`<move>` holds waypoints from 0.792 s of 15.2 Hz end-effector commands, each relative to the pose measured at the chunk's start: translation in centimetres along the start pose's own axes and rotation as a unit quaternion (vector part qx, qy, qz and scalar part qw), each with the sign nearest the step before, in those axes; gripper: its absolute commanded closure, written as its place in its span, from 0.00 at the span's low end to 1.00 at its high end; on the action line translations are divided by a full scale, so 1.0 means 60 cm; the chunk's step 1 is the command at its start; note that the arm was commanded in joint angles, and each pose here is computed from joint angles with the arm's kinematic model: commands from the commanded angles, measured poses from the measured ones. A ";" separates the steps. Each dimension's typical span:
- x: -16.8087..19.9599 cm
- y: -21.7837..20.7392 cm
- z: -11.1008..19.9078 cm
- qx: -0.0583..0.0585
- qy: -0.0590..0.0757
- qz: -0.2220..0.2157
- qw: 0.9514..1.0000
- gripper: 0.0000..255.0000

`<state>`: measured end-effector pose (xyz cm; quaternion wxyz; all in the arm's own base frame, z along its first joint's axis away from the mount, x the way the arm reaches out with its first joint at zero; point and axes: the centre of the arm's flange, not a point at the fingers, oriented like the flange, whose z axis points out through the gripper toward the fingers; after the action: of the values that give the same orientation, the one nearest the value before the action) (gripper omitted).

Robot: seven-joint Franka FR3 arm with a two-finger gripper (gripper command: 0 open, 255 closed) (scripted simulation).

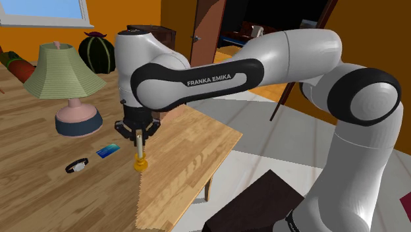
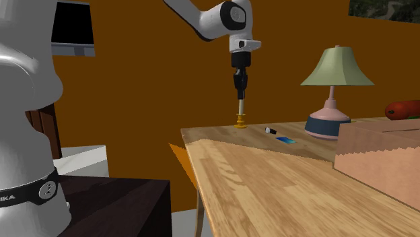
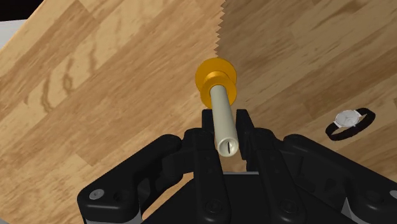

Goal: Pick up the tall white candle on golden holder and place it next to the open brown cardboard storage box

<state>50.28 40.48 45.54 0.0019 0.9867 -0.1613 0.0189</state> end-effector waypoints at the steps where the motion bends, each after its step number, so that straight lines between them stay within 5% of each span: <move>1: 0.000 0.000 -0.016 0.000 0.000 0.000 1.000 1.00; 12: 0.004 0.000 -0.112 0.000 0.000 0.000 1.000 1.00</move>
<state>50.20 40.51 51.71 0.0019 0.9867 -0.1612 0.0189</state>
